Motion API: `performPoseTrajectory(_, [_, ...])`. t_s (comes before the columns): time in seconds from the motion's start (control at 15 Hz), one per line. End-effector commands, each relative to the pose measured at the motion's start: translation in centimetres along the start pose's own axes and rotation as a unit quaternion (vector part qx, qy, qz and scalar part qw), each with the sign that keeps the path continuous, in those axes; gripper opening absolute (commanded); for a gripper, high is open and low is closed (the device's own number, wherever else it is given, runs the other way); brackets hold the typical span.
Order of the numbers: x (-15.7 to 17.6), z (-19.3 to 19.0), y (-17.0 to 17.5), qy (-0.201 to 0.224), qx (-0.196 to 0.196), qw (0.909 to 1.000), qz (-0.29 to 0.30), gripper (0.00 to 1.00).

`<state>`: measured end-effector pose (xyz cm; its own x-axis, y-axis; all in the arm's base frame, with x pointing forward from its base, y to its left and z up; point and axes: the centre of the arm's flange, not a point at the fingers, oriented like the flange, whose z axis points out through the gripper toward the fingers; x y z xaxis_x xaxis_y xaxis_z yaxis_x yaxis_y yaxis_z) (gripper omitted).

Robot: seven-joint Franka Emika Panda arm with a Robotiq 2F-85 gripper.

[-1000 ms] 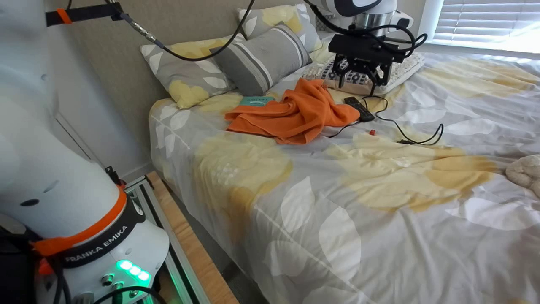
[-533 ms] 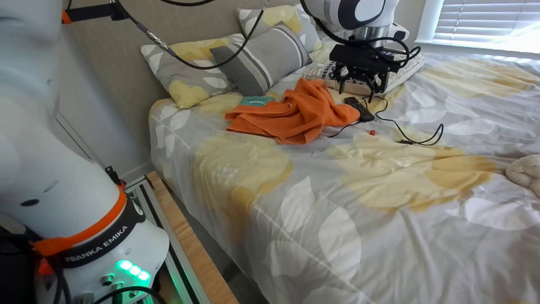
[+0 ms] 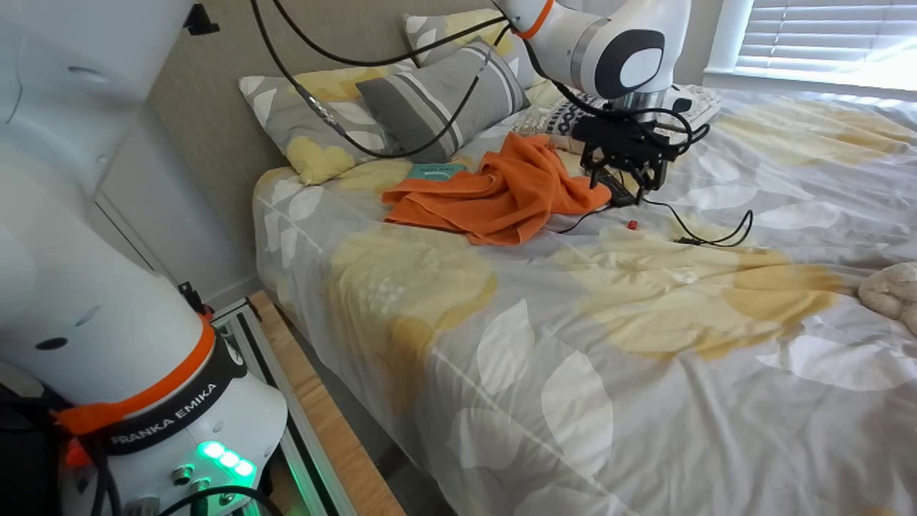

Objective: Pick up the orange dice on the bed and drop it on the bed

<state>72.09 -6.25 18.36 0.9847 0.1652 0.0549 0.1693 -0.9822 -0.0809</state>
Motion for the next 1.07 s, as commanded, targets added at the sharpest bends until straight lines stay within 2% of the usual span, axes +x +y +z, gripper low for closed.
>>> performPoseTrajectory(0.0, [3.3, 3.1, 1.1, 0.007, -0.022, 0.9997, 0.008, 1.0])
performPoseTrajectory(0.67, [5.8, 7.7, 3.0, 0.032, -0.042, 0.9985, 0.011, 1.0])
performPoseTrajectory(0.8, [6.2, 8.5, 3.0, 0.033, -0.049, 0.9982, 0.005, 0.88])
performPoseTrajectory(0.87, [6.4, 8.7, 3.0, 0.034, -0.05, 0.9981, 0.004, 0.77])
performPoseTrajectory(0.93, [6.5, 9.1, 3.0, 0.034, -0.051, 0.9981, 0.004, 0.78])
performPoseTrajectory(1.0, [6.7, 9.3, 3.1, 0.035, -0.055, 0.9978, 0.003, 0.72])
